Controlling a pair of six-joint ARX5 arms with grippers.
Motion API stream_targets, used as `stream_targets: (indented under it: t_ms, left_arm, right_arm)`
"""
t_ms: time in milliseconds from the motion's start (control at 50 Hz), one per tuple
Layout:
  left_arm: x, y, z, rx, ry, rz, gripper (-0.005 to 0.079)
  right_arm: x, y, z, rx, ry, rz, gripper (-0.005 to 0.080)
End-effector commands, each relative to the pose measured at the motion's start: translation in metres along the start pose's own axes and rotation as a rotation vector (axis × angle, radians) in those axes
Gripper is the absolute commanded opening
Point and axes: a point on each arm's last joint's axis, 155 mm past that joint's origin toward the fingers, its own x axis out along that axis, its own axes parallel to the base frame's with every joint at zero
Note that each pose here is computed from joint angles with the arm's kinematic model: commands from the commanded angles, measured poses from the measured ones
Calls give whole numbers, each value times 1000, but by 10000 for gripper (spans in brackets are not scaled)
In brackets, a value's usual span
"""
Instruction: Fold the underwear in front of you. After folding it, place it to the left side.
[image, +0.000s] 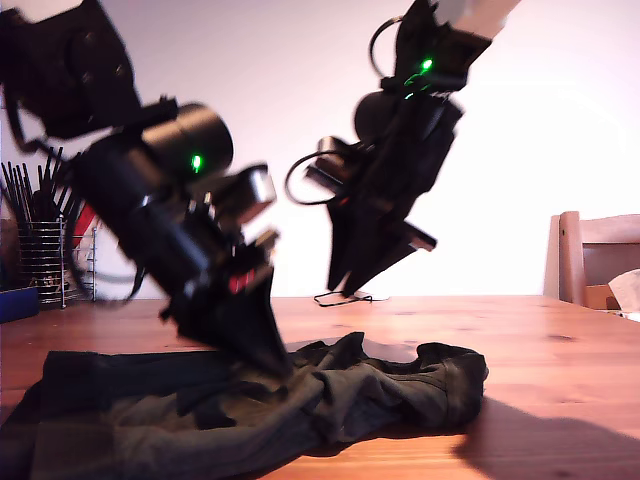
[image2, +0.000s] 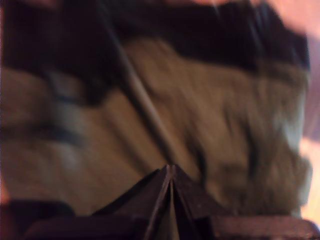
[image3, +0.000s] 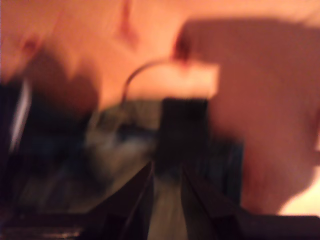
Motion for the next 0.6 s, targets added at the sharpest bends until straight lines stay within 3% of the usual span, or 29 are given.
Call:
stream_targets:
  t_ms: [0,260,400,580]
  left_arm:
    - [-5,-1,10,7,-20,3,-24]
    - [-15,24,20,57,-41,86,-24]
    - [-21,40,16,42,-35,112,-24]
    - [-30,59,13,17,-43,130,-24]
  right_arm:
    - [12,1,-16,27,68,43,144]
    - [13,23,-32,13,131,119,137]
    - [19,34,-43,9,175,130,-17]
    - [32,33,-43,5,165,117,-12]
